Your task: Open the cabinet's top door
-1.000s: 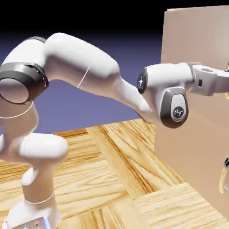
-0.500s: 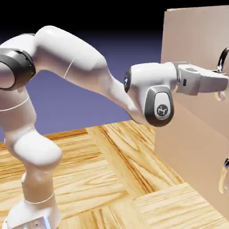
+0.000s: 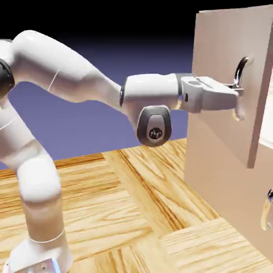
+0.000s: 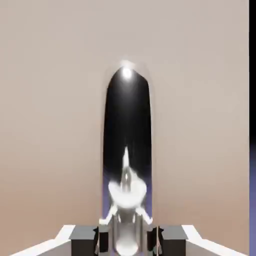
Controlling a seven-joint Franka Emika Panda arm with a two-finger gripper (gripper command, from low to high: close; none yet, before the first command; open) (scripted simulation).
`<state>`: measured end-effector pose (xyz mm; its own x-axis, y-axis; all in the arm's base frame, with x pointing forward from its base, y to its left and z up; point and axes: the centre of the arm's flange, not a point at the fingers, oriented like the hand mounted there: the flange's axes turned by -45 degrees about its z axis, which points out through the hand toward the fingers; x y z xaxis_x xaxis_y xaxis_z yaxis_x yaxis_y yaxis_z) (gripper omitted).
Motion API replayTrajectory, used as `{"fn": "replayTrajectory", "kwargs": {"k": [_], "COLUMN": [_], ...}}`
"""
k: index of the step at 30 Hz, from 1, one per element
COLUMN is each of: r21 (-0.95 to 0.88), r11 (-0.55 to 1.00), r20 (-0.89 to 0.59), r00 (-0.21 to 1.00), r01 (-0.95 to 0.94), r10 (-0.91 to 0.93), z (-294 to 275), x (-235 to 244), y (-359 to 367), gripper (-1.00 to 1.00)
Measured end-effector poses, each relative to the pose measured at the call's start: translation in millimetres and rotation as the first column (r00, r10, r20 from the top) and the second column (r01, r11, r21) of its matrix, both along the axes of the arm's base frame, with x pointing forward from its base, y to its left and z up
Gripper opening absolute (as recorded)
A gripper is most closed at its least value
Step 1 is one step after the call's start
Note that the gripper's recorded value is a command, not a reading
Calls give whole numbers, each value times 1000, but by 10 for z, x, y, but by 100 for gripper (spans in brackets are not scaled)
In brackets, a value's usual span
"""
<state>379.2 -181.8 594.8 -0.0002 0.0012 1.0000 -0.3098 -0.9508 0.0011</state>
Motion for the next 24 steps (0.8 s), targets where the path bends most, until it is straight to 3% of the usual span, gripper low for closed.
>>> {"fn": "replayTrajectory", "kwargs": {"k": [24], "r21": [3], "r11": [994], "r20": [0], "r00": [994], "r01": [109], "r10": [-109], "z": [4], "x": [-481], "y": [361], "gripper": [-100]}}
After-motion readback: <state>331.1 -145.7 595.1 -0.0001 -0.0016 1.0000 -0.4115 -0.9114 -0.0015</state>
